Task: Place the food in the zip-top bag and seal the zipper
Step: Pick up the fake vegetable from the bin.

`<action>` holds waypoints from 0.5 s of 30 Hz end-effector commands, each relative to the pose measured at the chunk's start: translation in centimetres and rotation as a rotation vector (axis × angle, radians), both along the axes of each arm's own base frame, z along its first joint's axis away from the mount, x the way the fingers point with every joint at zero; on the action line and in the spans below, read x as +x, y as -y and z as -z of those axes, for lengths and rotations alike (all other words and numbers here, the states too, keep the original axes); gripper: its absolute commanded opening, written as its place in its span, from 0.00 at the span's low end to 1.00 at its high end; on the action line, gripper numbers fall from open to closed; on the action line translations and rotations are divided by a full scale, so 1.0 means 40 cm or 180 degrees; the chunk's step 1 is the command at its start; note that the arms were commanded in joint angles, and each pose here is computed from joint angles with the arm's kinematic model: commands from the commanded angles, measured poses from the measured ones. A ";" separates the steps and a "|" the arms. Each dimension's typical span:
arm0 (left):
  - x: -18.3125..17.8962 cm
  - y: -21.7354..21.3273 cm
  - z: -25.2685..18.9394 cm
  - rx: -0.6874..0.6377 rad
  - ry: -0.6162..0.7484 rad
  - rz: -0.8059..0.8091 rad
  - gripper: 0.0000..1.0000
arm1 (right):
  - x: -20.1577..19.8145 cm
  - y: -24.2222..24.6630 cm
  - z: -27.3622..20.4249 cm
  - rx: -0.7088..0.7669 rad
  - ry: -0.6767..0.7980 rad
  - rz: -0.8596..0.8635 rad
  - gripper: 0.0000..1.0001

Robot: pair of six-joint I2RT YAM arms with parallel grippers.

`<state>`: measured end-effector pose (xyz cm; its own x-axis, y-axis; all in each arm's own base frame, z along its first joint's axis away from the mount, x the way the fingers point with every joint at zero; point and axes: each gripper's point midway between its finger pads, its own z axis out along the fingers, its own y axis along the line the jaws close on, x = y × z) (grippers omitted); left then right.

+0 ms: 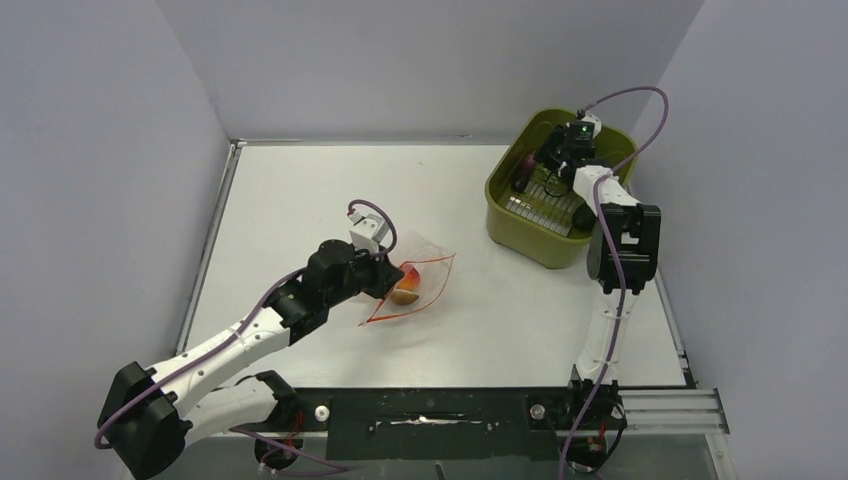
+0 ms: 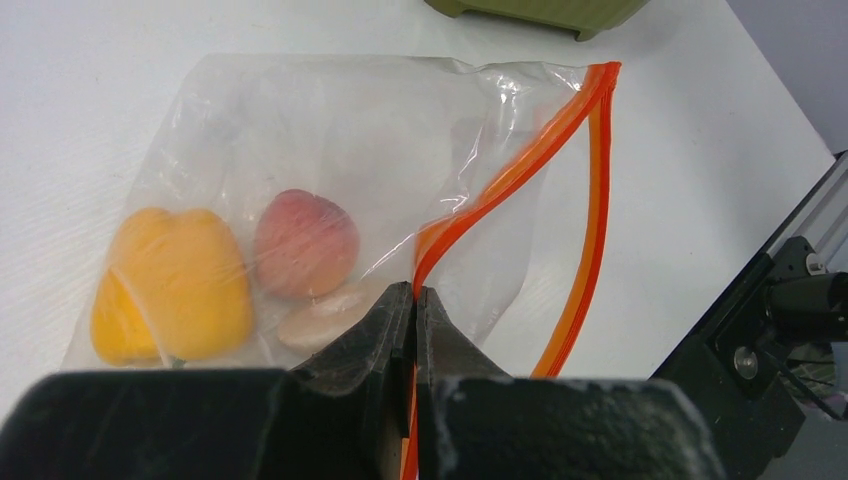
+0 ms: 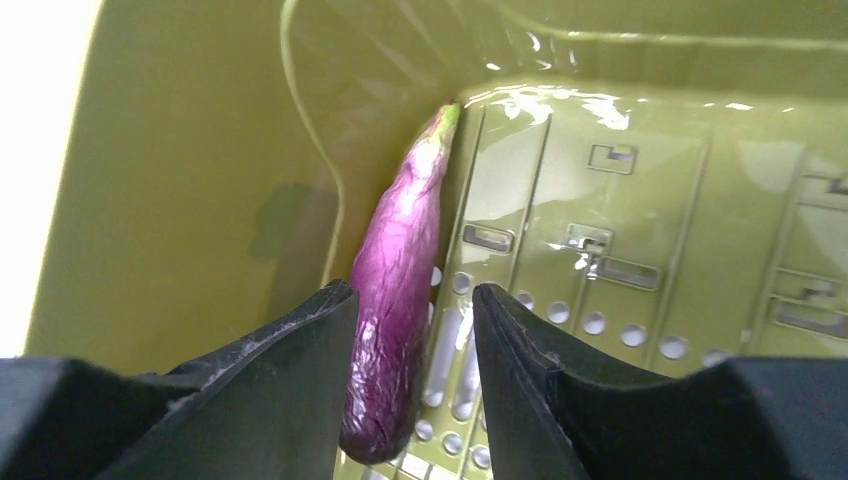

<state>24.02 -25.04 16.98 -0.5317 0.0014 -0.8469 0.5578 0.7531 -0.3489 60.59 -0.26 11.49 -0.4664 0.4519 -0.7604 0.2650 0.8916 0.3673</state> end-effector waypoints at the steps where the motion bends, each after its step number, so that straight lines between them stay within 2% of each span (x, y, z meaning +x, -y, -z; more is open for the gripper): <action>1: 0.015 0.030 -0.077 -0.0400 0.0193 -0.0008 0.00 | 0.072 -0.024 -0.076 0.0567 0.0445 0.0061 0.47; 7: 0.009 0.037 -0.068 -0.0544 0.0109 -0.0035 0.00 | 0.094 -0.046 -0.012 0.0897 0.0393 0.0065 0.49; 15: 0.008 0.037 -0.064 -0.0513 0.0076 -0.0039 0.00 | 0.088 -0.048 0.043 0.1137 0.0315 0.0083 0.51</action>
<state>23.97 -25.78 17.18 -0.5557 -0.0926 -0.8262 0.5281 0.7282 -0.4368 62.65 1.86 7.11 -0.4424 0.6785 -0.5864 0.2985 0.7280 0.6172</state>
